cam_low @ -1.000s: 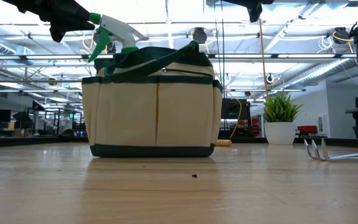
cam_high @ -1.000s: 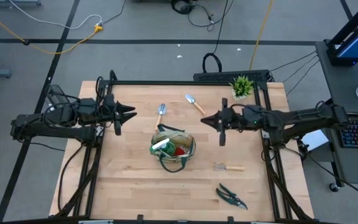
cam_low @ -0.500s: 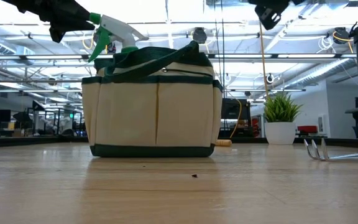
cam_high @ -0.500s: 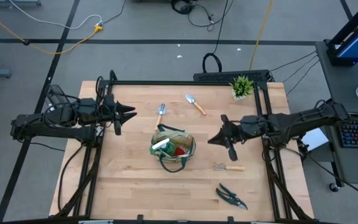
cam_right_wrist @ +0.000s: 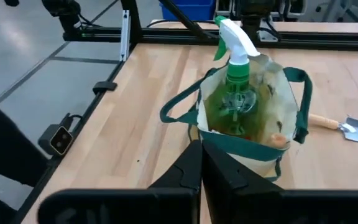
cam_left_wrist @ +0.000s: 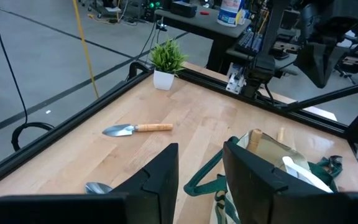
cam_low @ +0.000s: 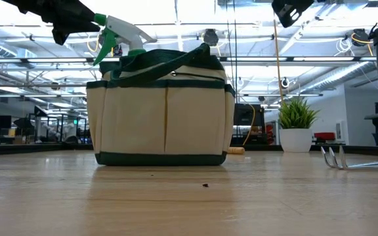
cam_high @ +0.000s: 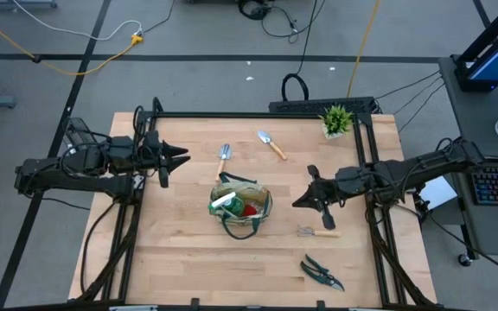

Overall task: Pick & Place Garden tools in Gardening bag
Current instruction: Put the right brown trowel into the white gardening bag

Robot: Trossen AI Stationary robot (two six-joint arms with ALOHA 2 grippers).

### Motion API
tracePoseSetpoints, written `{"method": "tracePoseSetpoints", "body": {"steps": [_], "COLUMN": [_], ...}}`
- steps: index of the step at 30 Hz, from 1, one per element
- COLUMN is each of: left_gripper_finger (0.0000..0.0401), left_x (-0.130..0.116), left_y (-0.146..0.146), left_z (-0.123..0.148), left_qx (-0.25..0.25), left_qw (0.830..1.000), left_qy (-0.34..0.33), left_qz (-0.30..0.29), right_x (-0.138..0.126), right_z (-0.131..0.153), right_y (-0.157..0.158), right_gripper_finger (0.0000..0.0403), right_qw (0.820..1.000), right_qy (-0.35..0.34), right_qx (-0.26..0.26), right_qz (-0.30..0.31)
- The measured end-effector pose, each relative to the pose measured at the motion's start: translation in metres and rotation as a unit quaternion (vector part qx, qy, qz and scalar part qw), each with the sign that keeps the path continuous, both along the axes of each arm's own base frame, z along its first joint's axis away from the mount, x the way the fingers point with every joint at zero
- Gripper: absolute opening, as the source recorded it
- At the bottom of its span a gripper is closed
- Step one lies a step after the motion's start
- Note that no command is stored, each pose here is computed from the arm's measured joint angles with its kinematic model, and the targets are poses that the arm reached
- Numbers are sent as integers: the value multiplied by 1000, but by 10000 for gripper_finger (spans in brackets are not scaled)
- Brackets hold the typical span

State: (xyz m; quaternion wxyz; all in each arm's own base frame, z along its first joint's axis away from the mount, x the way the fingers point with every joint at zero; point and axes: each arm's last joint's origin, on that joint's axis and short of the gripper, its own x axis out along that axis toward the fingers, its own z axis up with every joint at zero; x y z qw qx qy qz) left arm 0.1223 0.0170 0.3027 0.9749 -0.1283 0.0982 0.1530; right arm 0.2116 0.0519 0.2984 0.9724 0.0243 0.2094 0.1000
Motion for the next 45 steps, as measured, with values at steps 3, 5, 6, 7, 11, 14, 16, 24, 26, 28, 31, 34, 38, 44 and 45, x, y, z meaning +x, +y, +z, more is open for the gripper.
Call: {"method": "tracePoseSetpoints", "body": {"steps": [3,5,6,7,11,14,16,24,26,28,31,34,38,44,45], "left_gripper_finger": [129,129,129,129,129,129,129,129,129,129,129,129,129,129,129], "left_x": [0,0,0,0,0,0,-1,-2,-2,-2,-2,-2,-2,-2,-3], "left_y": [0,0,0,0,0,1,2,5,6,6,6,6,6,7,7], "left_z": [0,0,0,0,0,0,0,1,1,1,1,1,1,1,1], "left_qx": [0,-2,-2,-2,0,3,10,22,23,24,25,25,26,33,33], "left_qw": [1000,1000,1000,1000,1000,1000,999,996,995,995,994,994,994,993,993], "left_qy": [0,-1,0,0,-1,0,1,1,1,1,1,1,1,3,3], "left_qz": [0,1,1,1,6,22,34,85,94,101,108,108,108,109,111], "right_x": [1,3,4,5,11,16,20,35,38,41,46,51,53,69,71], "right_z": [-1,-2,-2,-3,-7,-12,-16,-44,-51,-57,-64,-74,-87,-91,-91], "right_y": [-9,-17,-22,-26,-46,-62,-73,-120,-131,-141,-156,-168,-181,-195,-197], "right_gripper_finger": [0,0,0,0,0,0,0,0,0,0,4,18,51,116,126], "right_qw": [999,997,995,994,988,981,976,958,951,947,947,942,929,927,925], "right_qy": [3,8,7,9,16,33,39,96,105,103,98,98,118,129,136], "right_qx": [-13,-20,-23,-24,-20,-16,-15,4,11,15,35,63,84,109,112], "right_qz": [-43,-78,-95,-108,-154,-191,-215,-269,-289,-305,-305,-314,-340,-334,-337]}}
